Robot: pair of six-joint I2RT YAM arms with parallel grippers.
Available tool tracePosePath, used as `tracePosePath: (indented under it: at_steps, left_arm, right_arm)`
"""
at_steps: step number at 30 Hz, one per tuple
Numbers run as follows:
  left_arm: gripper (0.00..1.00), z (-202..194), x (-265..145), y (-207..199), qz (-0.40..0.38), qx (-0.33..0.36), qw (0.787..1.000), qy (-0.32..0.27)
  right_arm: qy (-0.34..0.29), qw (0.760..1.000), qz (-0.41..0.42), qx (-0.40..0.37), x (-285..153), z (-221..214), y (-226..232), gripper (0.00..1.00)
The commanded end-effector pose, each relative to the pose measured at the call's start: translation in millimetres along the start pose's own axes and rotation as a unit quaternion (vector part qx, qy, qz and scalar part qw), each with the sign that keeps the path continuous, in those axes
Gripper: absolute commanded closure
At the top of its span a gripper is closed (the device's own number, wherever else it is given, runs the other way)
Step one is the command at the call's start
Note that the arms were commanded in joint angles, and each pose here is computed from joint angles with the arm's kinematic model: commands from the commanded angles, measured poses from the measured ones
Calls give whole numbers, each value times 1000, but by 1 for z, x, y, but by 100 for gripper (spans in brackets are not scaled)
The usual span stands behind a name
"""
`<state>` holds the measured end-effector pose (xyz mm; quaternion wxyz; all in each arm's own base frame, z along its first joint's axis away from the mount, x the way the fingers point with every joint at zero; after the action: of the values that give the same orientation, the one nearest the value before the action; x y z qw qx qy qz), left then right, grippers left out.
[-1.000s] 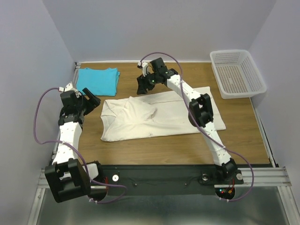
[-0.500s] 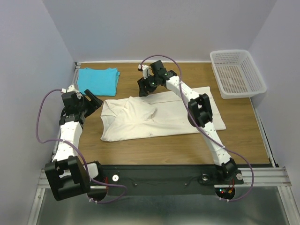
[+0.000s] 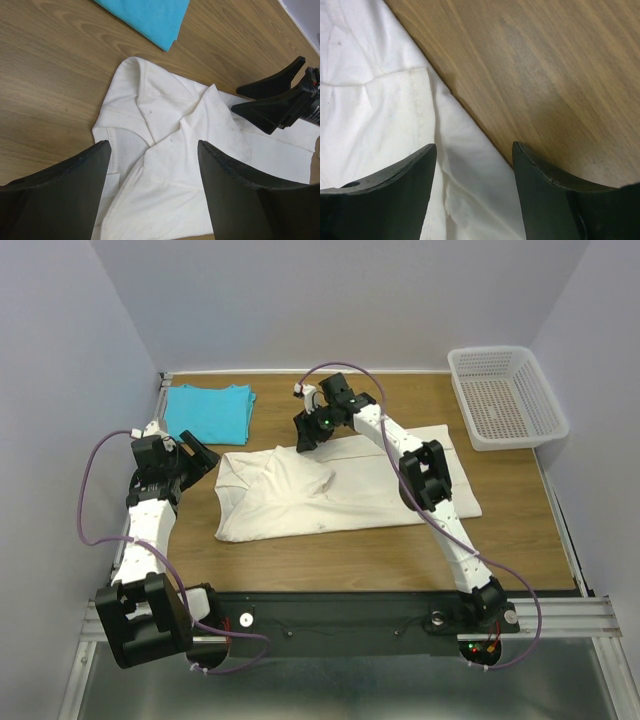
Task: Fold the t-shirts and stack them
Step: Fold the tshirt
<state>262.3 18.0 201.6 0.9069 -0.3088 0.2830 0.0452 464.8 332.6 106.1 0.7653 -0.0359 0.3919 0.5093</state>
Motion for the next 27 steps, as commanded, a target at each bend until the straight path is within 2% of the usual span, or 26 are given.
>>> tracePosePath:
  at_steps: [1, 9, 14, 20, 24, 27]
  left_arm:
    - [19, 1, -1, -2, -15, 5, 1000, -11]
    - [19, 1, 0, -2, -16, 5, 1000, -11]
    - [19, 0, -1, -2, -17, 6, 1000, -10]
    - [19, -3, 0, 0, -12, 6, 1000, -6]
    - [19, -3, 2, 1, -14, 6, 1000, -3]
    - [19, -3, 3, 1, -14, 8, 1000, -2]
  right_arm:
    - [34, 998, 44, 24, 8, -17, 14, 33]
    - [36, 997, 57, 33, 8, -17, 19, 36]
    - [27, 998, 42, 38, 12, -12, 14, 42]
    - [34, 998, 40, 42, 16, -18, 12, 64]
    - [28, 998, 36, 34, 12, -13, 13, 81]
    - [18, 999, 32, 35, 5, -8, 10, 89]
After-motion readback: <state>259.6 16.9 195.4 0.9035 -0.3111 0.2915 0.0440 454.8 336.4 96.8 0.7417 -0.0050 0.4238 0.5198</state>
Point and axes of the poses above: each gripper's point midway between its finger pads, its own x axis out along the fingers, its own y axis along the line the jaws close on, z = x × y, the point moved 9 cm from there along -x, back along the fingers, and after that the axes turned 1 degree about x, right-handed, at the moved point
